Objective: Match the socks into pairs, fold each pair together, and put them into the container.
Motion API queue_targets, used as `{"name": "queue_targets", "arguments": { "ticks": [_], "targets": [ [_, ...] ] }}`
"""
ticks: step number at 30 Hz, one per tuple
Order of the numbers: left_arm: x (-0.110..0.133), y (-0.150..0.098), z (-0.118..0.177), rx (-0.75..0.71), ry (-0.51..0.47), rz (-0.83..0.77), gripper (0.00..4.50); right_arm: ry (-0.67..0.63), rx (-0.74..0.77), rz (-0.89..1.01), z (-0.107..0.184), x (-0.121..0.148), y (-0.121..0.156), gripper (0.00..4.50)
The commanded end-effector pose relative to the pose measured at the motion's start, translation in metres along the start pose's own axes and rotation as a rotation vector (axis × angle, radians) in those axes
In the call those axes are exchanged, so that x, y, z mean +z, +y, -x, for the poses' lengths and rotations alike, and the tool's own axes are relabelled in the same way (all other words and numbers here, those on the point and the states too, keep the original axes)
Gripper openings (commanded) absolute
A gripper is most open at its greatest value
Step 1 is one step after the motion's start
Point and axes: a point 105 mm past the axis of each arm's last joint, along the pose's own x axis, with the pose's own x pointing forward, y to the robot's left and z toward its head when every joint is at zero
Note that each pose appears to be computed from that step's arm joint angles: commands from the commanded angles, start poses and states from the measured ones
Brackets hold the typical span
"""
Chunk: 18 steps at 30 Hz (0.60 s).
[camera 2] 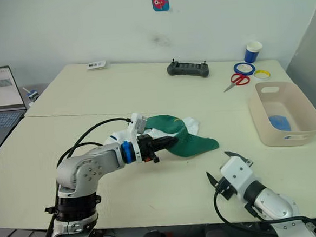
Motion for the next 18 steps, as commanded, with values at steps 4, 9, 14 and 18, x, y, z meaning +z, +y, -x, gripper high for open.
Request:
{"name": "queue_targets", "arguments": {
  "ticks": [4, 9, 14, 18],
  "targets": [
    [0.012, -0.043, -0.006, -0.214, -0.017, -0.023, 0.08, -0.03, 0.045, 0.024, 0.007, 0.011, -0.003, 4.5],
    [0.032, -0.048, -0.006, -0.254, -0.135, 0.079, 0.08, -0.018, 0.069, 0.026, 0.012, 0.011, -0.006, 4.5],
    [0.055, -0.035, 0.005, -0.215, -0.279, 0.245, 0.08, 0.012, 0.101, 0.019, 0.021, 0.009, -0.007, 4.5],
    [0.014, 0.002, 0.024, 0.023, -0.202, 0.322, 0.08, 0.011, 0.123, 0.018, 0.022, 0.011, -0.008, 4.5]
  ]
}}
